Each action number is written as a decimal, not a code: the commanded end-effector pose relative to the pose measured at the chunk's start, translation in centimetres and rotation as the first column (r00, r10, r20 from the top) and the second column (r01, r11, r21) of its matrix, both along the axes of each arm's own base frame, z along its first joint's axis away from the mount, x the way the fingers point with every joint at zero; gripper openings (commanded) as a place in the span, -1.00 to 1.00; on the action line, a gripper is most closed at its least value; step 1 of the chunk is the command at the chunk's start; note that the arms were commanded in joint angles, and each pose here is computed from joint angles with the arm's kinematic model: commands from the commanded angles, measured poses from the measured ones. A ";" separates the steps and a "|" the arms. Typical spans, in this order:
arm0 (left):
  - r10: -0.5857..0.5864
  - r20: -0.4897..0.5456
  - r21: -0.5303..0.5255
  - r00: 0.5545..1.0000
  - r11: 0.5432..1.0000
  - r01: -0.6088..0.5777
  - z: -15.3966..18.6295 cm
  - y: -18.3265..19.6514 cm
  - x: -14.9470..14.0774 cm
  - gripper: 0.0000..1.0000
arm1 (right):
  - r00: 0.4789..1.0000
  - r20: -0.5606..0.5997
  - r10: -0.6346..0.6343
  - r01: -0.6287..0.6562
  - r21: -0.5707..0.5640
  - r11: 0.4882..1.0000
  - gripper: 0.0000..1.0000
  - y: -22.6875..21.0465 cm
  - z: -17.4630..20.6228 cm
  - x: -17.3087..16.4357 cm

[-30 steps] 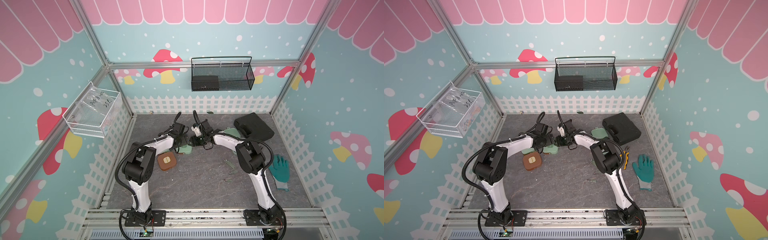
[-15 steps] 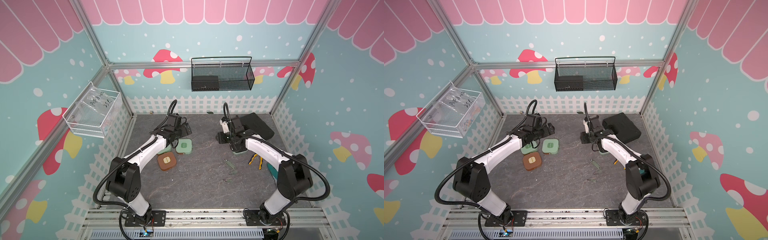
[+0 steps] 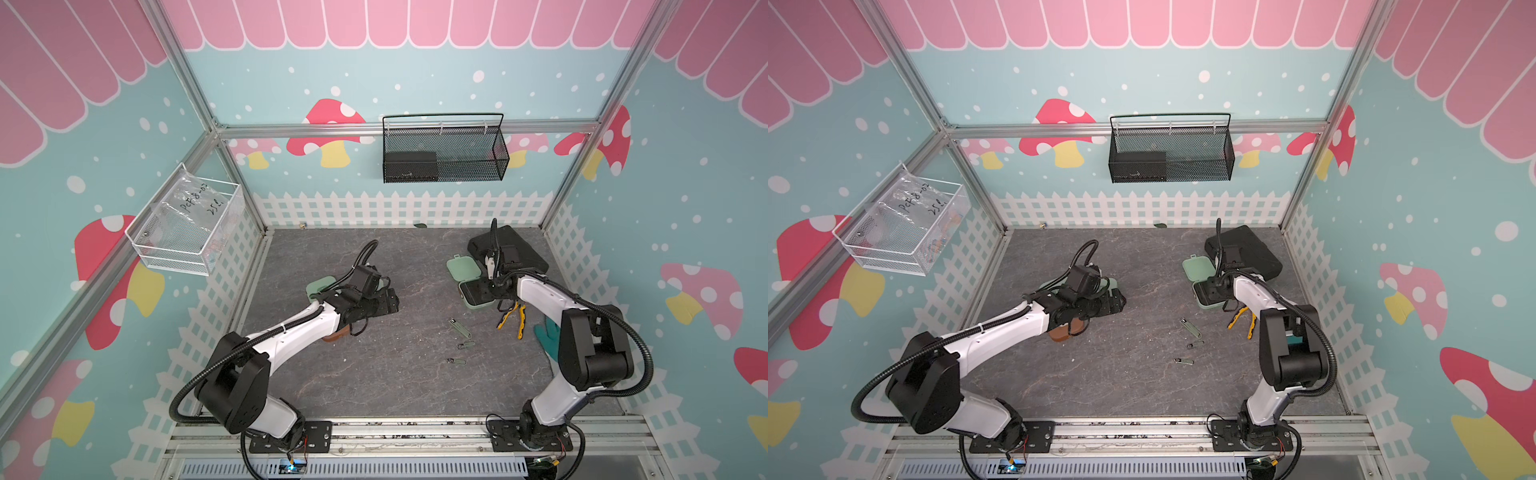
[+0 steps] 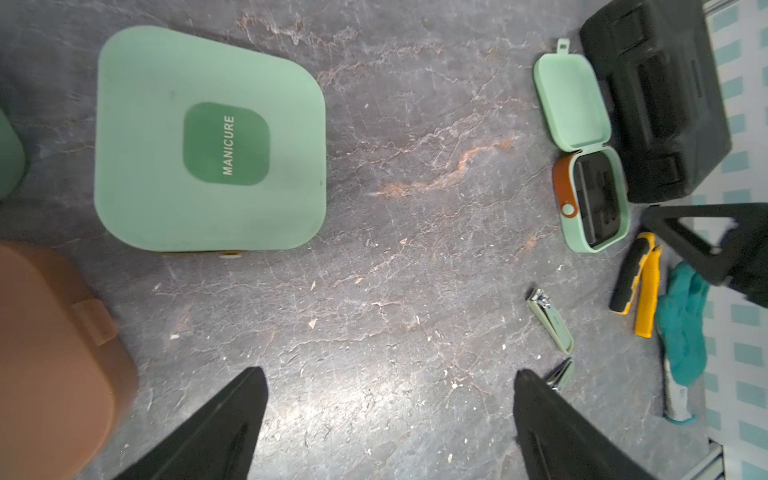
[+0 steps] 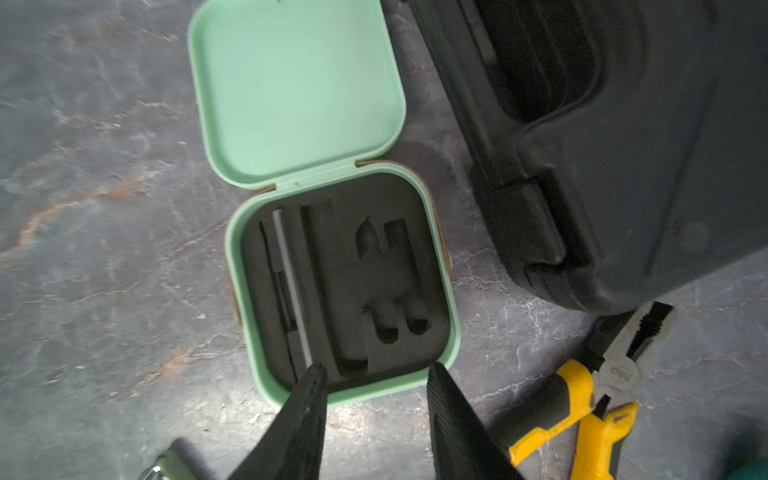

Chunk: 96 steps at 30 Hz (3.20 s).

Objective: Organize nail clipper sets
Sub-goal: Pick up the storage box at the center of the board, then place the storage box in the storage box, then pick up the nail clipper from the center of the board.

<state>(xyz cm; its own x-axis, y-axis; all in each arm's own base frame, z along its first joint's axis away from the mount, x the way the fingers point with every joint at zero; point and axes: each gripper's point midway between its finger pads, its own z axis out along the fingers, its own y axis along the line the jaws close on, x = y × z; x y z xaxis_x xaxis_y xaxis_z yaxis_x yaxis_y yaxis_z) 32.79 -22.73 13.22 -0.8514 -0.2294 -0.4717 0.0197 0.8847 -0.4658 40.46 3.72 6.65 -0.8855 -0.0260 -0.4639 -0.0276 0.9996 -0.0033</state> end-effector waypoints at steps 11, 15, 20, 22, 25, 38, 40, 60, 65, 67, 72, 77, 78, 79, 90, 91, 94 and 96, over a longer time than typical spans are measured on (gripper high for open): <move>0.029 0.131 -0.080 0.991 0.997 -0.018 4.3 1.4 -1.6 1.00 | 1.000 -0.012 -0.026 0.026 -0.022 0.999 -0.20 -2.9 -3.1 2.6; 0.036 0.150 -0.070 0.988 0.997 -0.025 4.9 1.9 -1.8 1.00 | 1.000 -0.021 -0.014 0.014 0.002 1.000 -0.23 -2.6 -3.8 3.2; 0.045 0.153 -0.046 0.987 0.998 -0.038 5.1 2.5 -1.9 1.00 | 0.998 -0.065 0.008 -0.006 0.032 0.999 -0.41 -2.0 -5.9 3.2; 0.045 0.152 -0.040 0.987 0.998 -0.040 5.0 2.6 -1.9 1.00 | 0.996 -0.079 0.029 -0.024 0.061 0.998 -0.52 -1.4 -6.5 3.0; 0.045 0.147 -0.038 0.988 0.999 -0.039 4.9 2.6 -2.0 1.00 | 0.994 -0.089 0.070 -0.060 0.109 0.992 -0.57 0.0 -7.1 2.7; 0.044 0.137 -0.022 0.990 0.999 -0.041 4.8 2.9 -2.1 1.00 | 0.938 -0.139 0.318 -0.303 0.121 0.945 -0.58 11.6 -8.1 -1.2; 0.041 0.131 -0.022 0.991 0.999 -0.038 4.7 2.9 -2.3 1.00 | 0.931 -0.153 0.332 -0.316 0.121 0.941 -0.58 12.7 -8.3 -2.3; 0.034 0.087 0.015 0.996 0.999 -0.036 4.0 4.2 -3.9 1.00 | 0.895 -0.220 0.388 -0.356 0.170 0.919 -0.56 17.4 -7.8 -15.8; 0.034 0.081 0.017 0.996 0.999 -0.035 3.8 4.2 -3.9 1.00 | 0.899 -0.191 0.393 -0.365 0.169 0.916 -0.38 18.3 -6.5 -15.1; 0.036 0.078 0.022 0.996 0.999 -0.037 3.7 4.3 -4.0 1.00 | 0.902 -0.162 0.399 -0.376 0.156 0.913 -0.29 18.6 -5.0 -14.3; 0.041 0.050 0.022 0.998 0.999 -0.042 3.0 4.5 -4.2 1.00 | 0.907 -0.083 0.414 -0.404 0.113 0.908 -0.15 18.8 -0.3 -12.6; 0.027 0.041 0.016 0.999 1.000 -0.027 2.9 4.3 -4.5 1.00 | 0.906 -0.060 0.419 -0.417 0.032 0.908 0.01 16.9 2.0 -12.3; 0.024 0.042 0.015 0.999 1.000 -0.024 2.9 4.4 -4.5 1.00 | 0.906 -0.070 0.418 -0.418 0.012 0.908 0.03 16.2 2.0 -12.2; 0.021 0.044 0.014 0.999 1.000 -0.022 3.0 4.3 -4.6 1.00 | 0.904 -0.078 0.421 -0.422 -0.006 0.906 0.05 15.7 1.8 -12.2; 0.020 0.023 -0.002 1.000 1.000 -0.020 2.5 4.3 -5.1 0.96 | 0.867 -0.210 0.451 -0.471 -0.055 0.880 0.15 11.3 -2.3 -11.3; 0.018 0.021 -0.001 1.000 1.000 -0.018 2.5 4.3 -5.1 0.96 | 0.868 -0.212 0.449 -0.468 -0.047 0.882 0.15 11.2 -2.5 -11.2; 0.018 0.017 0.002 1.000 1.000 -0.018 2.3 4.3 -5.2 0.95 | 0.868 -0.220 0.445 -0.463 -0.036 0.886 0.15 11.2 -3.0 -10.7; 0.016 0.016 0.002 1.000 1.000 -0.016 2.2 4.3 -5.2 0.94 | 0.864 -0.234 0.445 -0.464 -0.028 0.885 0.11 11.2 -3.4 -10.6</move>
<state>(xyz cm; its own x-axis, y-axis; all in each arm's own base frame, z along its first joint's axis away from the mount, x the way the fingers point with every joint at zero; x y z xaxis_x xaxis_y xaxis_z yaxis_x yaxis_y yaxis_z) 28.03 -18.77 15.57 -0.8357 -0.2411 -0.4935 0.0180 0.8860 -0.4633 29.79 14.67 3.77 -0.8539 -0.4495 -0.2623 -0.4561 0.8891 -0.0388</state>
